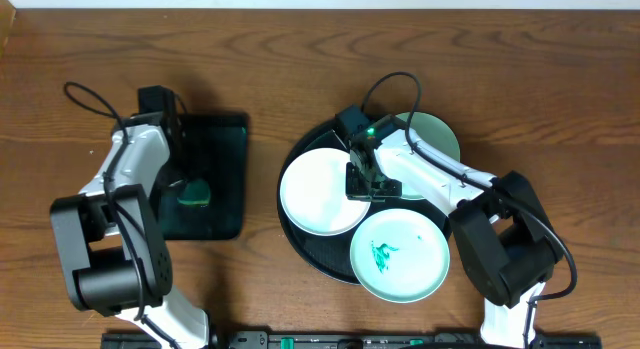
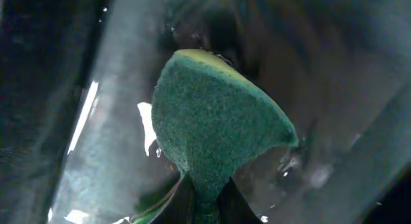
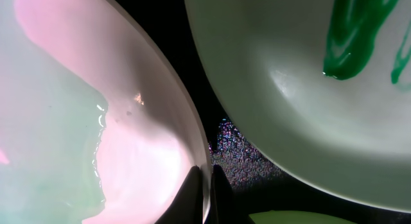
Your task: Clean dirty plates on tray and stack at the side
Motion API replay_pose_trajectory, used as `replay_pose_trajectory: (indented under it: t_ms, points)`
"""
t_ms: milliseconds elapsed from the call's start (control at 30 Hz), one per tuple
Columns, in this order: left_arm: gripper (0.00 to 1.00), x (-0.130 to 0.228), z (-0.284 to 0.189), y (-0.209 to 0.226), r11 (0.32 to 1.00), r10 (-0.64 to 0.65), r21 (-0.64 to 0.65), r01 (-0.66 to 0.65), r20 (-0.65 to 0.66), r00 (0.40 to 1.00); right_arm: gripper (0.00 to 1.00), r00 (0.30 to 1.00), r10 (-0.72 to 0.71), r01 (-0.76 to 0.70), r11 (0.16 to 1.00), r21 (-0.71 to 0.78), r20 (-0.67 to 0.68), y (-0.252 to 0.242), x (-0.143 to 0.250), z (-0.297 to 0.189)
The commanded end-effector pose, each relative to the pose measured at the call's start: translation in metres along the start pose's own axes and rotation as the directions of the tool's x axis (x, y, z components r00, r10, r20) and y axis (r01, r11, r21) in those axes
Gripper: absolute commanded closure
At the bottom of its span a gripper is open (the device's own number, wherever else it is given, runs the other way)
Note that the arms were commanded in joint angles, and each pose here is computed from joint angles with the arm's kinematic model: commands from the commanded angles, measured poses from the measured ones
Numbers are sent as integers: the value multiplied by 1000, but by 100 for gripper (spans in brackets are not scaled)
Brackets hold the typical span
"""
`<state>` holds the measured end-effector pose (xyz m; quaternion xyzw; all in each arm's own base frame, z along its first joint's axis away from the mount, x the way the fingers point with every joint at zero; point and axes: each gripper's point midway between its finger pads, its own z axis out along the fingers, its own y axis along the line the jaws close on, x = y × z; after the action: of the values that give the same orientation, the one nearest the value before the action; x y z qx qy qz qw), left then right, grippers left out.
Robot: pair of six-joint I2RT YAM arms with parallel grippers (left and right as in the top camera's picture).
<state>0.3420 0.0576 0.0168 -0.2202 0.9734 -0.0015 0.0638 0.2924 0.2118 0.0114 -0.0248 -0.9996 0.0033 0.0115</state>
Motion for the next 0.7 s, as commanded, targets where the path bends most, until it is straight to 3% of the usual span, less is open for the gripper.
replay_pose_trajectory:
  t_ms: [0, 67, 167, 367, 667]
  points:
    - [93, -4, -23, -19, 999, 31, 18, -32, 59, 998, 99, 999, -40, 41, 999, 29, -13, -9, 3, 4]
    - [92, -1, -34, -26, 999, 30, 28, -32, 74, 997, 99, 998, -60, 60, 998, 18, 0, -6, 0, 4]
    - [78, 3, -53, -32, 999, 22, 43, -26, 99, 995, 99, 994, -104, 104, 995, -2, 32, 1, -7, 4]
    - [77, 7, -80, -33, 998, -9, 65, 0, 143, 990, 99, 980, -170, 174, 984, -36, 106, 13, -18, -7]
    - [77, 13, -82, -30, 998, -15, 59, 7, 126, 992, 99, 925, -257, 267, 964, 3, 281, 21, -28, -56]
